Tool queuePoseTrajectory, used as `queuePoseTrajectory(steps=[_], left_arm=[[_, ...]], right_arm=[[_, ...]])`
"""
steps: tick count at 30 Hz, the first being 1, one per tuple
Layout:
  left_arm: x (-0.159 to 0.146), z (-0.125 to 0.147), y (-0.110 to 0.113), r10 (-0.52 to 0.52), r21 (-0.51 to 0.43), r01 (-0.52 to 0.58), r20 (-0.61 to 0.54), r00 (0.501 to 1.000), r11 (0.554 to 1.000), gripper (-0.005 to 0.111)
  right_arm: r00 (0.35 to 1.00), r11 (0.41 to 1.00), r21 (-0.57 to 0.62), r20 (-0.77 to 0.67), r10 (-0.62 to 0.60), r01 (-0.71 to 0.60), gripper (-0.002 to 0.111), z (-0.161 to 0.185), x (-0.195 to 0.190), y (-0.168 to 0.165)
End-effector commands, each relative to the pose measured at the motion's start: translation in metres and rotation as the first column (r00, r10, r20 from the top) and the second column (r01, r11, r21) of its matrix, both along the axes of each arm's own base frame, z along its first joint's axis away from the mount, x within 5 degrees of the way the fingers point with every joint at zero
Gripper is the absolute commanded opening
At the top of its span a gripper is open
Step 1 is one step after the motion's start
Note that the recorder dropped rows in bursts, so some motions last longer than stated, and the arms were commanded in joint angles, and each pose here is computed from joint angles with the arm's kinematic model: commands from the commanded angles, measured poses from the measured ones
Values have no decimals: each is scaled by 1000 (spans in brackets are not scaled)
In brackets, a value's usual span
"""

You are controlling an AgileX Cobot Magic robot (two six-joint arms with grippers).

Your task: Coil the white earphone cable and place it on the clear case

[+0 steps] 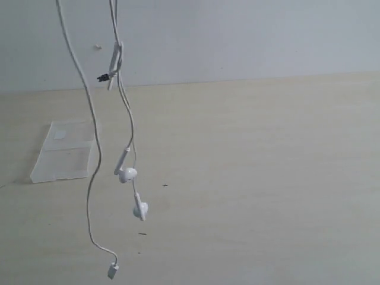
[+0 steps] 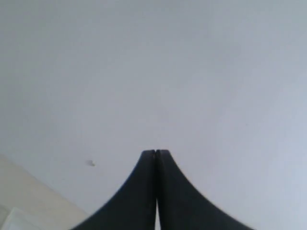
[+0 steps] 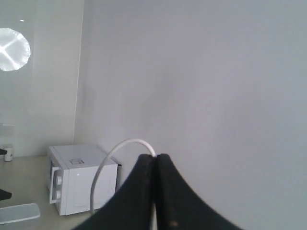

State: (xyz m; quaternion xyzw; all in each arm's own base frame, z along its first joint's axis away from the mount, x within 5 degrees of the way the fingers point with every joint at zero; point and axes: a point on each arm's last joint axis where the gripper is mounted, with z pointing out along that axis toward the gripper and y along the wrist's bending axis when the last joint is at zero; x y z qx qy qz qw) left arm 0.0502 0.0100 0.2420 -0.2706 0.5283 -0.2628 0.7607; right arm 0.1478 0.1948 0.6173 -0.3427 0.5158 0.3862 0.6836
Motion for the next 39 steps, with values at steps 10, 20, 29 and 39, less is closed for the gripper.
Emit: queuePoseTrajectory(steps=[10, 20, 29, 39], left_arm=[[-38, 144, -8, -32, 132, -1, 244, 969, 991, 0], [-14, 257, -27, -193, 301, 205, -71, 979, 931, 0], [4, 323, -47, -415, 403, 373, 19, 910, 836, 0], [50, 337, -69, -635, 598, 553, -92, 767, 581, 0]], right_arm=[[1000, 982, 187, 26, -14, 9, 0, 19, -7, -13], [999, 986, 163, 35, -23, 17, 0, 18, -6, -13], [999, 991, 129, 34, -27, 22, 0, 14, -4, -10], [999, 988, 151, 36, -32, 27, 0, 16, -3, -10]])
